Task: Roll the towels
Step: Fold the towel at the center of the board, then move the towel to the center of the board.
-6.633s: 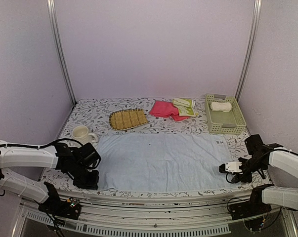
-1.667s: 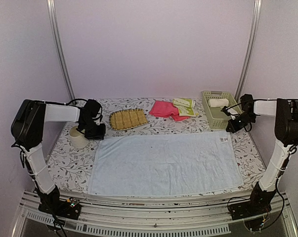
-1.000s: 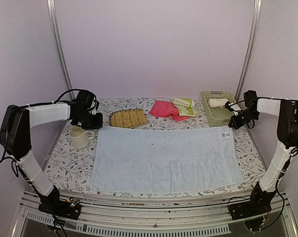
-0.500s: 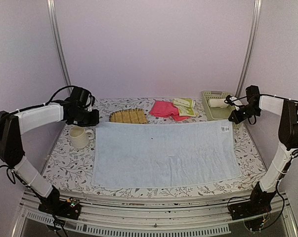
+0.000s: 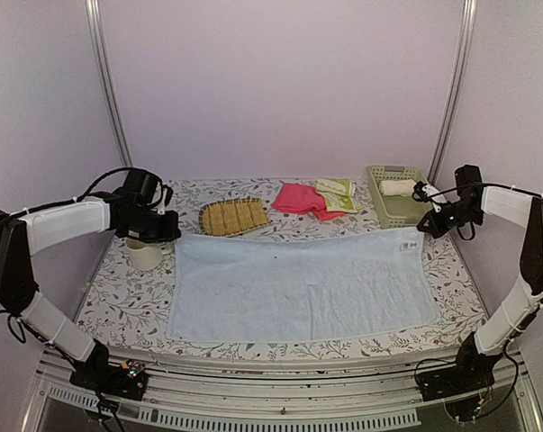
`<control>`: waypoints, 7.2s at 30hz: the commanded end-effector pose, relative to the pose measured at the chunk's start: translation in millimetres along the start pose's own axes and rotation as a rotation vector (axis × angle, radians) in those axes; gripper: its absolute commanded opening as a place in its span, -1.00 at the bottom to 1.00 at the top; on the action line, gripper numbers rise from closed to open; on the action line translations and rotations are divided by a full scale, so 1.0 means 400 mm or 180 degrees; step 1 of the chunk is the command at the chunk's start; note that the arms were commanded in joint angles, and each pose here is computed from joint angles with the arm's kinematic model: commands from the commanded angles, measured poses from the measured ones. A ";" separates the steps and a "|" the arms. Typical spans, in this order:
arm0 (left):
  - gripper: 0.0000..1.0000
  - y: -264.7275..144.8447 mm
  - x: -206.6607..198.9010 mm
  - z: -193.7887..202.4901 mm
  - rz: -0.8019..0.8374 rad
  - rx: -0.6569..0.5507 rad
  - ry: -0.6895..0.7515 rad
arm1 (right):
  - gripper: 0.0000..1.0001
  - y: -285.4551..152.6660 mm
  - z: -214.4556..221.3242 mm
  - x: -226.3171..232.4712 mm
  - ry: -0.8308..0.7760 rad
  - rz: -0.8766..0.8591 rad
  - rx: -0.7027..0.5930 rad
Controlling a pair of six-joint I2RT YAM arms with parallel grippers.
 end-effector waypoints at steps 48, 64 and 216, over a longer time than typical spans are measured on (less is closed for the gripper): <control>-1.00 -0.178 -0.012 0.355 0.0286 0.1134 -0.0491 | -0.95 -0.190 0.405 0.178 -0.0868 0.0039 0.0726; -1.00 -0.145 -0.029 0.427 0.0284 0.1655 -0.0398 | -0.94 -0.140 0.494 0.196 -0.0994 -0.0252 0.1071; -0.56 0.020 -0.395 0.192 0.0847 0.0206 0.0809 | -0.24 -0.023 0.109 -0.052 0.0598 0.0183 0.0667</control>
Point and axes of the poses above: each gripper's point midway between its finger pads, its own y axis out along the fingers, its own x axis along the line the jaws close on, z = x × y, the point moved 3 cm from there along -y, back along the fingers, and after that the axes turned 7 degrees about y, right-handed, at the moved point
